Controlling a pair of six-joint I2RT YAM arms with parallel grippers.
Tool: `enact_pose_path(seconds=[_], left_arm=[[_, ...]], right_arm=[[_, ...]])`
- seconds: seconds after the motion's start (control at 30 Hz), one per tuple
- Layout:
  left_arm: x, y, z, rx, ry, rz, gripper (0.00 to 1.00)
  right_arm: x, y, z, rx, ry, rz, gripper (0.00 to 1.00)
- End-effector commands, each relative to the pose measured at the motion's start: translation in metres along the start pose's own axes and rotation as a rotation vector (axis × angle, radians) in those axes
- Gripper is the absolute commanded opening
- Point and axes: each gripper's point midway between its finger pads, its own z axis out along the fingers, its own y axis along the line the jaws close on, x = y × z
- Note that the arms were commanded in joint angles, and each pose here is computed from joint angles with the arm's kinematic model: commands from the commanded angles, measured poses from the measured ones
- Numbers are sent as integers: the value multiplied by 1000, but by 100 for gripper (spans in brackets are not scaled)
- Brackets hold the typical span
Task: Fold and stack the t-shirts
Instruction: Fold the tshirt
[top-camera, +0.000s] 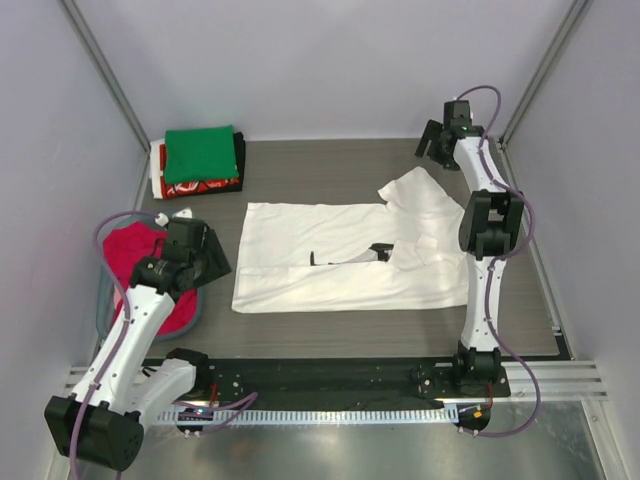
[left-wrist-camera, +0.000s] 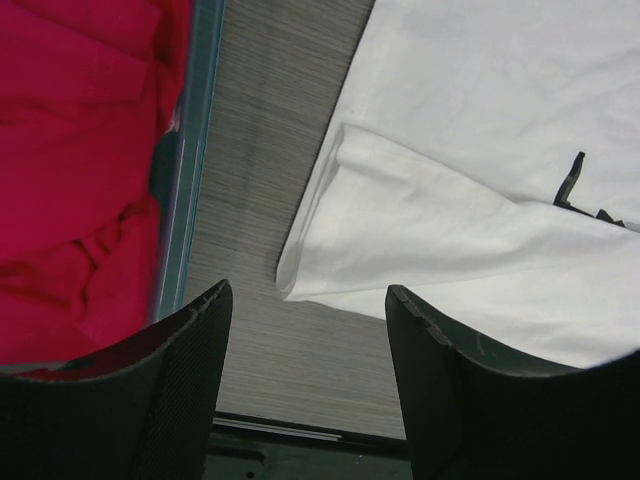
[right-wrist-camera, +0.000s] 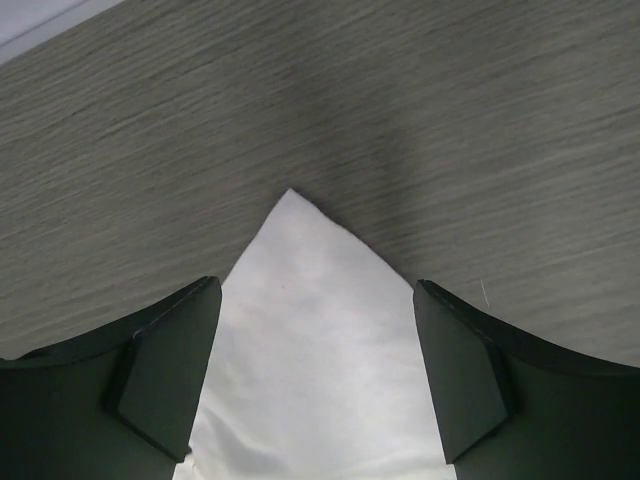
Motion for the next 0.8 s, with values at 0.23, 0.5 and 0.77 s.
enact_pose_path(seconds=[0.23,0.5,0.77], left_arm=[[-7,-2,4,4,-28,7,62],[-8,-1,4,-6,-32,3,61],[-6,1,7,-17,-20,7,61]], right_arm=[[-5,18,44,74,-59,-135,82],[15,25,68,109,-48,-191,71],[45,15,70,147,23,-215,11]])
